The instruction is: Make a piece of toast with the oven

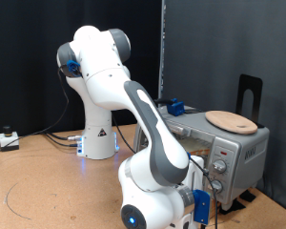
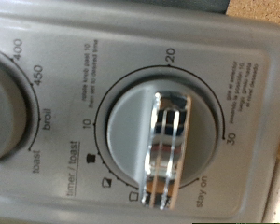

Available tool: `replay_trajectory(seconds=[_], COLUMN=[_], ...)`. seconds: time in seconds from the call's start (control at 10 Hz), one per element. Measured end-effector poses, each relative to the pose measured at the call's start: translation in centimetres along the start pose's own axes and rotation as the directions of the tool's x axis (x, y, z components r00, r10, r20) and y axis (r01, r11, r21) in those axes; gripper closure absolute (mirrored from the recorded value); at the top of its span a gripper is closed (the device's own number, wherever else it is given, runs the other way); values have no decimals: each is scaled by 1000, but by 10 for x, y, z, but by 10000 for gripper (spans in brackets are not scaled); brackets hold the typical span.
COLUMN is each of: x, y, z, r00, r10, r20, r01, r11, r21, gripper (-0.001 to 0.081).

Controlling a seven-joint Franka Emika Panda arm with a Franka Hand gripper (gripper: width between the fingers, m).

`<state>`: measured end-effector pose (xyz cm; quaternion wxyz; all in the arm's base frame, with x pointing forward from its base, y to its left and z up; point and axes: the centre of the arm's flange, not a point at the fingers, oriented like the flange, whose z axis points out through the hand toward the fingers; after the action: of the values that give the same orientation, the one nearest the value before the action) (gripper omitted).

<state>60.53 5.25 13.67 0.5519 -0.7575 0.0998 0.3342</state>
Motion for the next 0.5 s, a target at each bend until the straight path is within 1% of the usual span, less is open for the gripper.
replay_trajectory(seconds=[0.5], x=[9], y=[-2], z=[15], r00=[1000], r10=[-2], r20=[-17], r01=[2], r11=[1000], r21=[-21], gripper=[-1])
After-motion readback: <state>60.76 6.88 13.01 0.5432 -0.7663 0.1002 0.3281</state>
